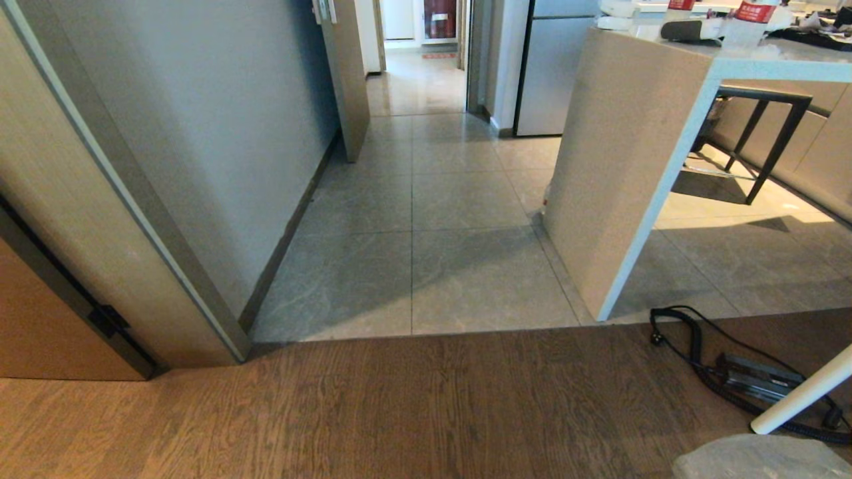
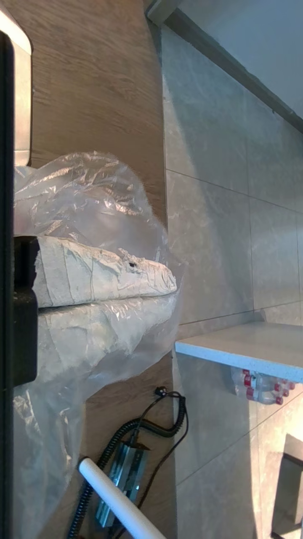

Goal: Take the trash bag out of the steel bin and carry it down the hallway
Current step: Put the trash bag at the door

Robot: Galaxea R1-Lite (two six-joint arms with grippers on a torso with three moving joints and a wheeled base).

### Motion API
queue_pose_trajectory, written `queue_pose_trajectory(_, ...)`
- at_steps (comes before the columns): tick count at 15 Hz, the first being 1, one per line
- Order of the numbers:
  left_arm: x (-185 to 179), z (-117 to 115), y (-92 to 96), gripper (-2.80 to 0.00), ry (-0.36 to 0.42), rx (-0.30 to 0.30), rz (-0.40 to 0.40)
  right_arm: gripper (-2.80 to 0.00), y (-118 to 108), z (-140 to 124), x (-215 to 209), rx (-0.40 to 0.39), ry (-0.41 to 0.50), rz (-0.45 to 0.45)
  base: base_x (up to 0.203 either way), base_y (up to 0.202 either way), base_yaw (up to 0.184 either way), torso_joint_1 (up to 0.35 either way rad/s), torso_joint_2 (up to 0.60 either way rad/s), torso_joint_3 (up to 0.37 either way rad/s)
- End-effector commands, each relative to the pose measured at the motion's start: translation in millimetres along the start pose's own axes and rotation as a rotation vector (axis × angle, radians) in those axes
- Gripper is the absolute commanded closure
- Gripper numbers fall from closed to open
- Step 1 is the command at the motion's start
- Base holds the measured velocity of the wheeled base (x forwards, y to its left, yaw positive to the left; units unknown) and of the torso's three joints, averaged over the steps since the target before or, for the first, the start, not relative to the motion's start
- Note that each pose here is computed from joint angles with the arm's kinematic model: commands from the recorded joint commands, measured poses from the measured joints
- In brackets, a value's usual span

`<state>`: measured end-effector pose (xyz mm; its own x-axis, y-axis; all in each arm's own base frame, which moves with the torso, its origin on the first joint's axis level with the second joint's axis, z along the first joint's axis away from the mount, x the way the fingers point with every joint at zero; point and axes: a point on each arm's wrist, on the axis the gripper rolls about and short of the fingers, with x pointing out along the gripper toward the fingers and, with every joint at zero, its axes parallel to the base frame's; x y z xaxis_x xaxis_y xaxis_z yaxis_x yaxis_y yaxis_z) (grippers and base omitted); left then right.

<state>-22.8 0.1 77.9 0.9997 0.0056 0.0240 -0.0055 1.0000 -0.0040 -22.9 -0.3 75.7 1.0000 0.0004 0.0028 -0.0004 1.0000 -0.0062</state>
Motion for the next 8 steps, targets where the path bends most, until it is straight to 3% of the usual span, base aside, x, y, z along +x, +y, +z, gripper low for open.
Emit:
queue_pose_trajectory(1,0.9,-3.4,0.0,0.0,0.012,-0.001,0.001,0.0,0.0,0.0,0.1,0.0,0.001,-0.001,0.0,0.0,0.0,0.0,0.0,0.0)
queue_pose_trajectory(8,0.8,-3.3,0.0,0.0,0.012,0.007,0.001,0.0,0.0,0.1,0.1,-0.006,0.0,0.0,0.0,0.0,0.0,0.0,0.0,0.0)
